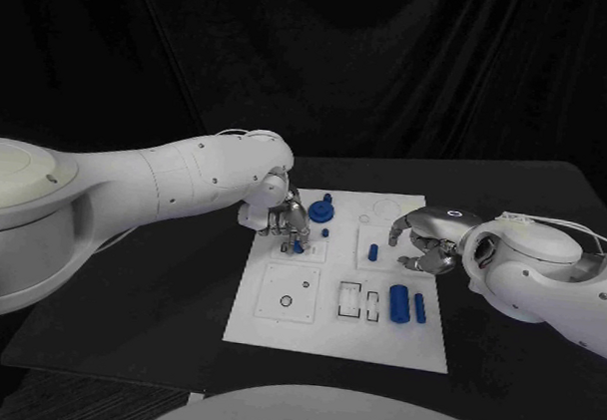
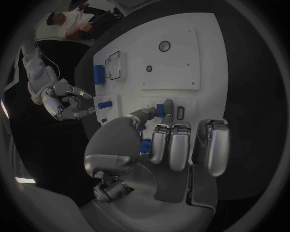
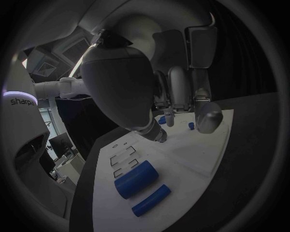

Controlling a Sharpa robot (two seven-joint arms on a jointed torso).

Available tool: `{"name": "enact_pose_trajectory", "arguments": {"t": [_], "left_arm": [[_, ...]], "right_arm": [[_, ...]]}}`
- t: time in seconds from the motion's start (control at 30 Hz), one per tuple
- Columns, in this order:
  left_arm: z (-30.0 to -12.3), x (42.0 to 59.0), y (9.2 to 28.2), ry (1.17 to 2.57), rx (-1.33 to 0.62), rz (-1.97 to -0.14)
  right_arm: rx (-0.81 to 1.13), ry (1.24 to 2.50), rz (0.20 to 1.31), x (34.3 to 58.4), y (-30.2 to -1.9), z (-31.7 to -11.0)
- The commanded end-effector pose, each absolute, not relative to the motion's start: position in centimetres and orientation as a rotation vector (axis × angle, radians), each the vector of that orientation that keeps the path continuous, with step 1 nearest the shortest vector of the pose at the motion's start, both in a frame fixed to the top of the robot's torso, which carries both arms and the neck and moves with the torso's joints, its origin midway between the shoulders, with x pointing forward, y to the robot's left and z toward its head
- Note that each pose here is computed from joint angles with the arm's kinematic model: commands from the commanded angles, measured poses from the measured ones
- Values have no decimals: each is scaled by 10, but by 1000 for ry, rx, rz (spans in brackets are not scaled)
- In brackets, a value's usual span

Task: Assemble the parts on the task board

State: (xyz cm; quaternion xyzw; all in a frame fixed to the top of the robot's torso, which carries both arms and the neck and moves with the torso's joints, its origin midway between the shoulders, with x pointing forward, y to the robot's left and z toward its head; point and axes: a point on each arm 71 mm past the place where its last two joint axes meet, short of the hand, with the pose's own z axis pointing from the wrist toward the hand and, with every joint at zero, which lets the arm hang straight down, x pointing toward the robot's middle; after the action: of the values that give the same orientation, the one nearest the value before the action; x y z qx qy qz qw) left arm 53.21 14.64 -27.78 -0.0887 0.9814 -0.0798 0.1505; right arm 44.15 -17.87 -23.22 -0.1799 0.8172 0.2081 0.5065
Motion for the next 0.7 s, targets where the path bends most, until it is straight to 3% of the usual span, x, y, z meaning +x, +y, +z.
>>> {"name": "enact_pose_trajectory", "arguments": {"t": [0.03, 0.7], "left_arm": [[-280, 530, 145, 2841, -244, -232], [-284, 530, 145, 2837, -260, -230]], "right_arm": [[-428, 1979, 484, 441, -180, -233], [-431, 1982, 486, 441, -179, -234]]}}
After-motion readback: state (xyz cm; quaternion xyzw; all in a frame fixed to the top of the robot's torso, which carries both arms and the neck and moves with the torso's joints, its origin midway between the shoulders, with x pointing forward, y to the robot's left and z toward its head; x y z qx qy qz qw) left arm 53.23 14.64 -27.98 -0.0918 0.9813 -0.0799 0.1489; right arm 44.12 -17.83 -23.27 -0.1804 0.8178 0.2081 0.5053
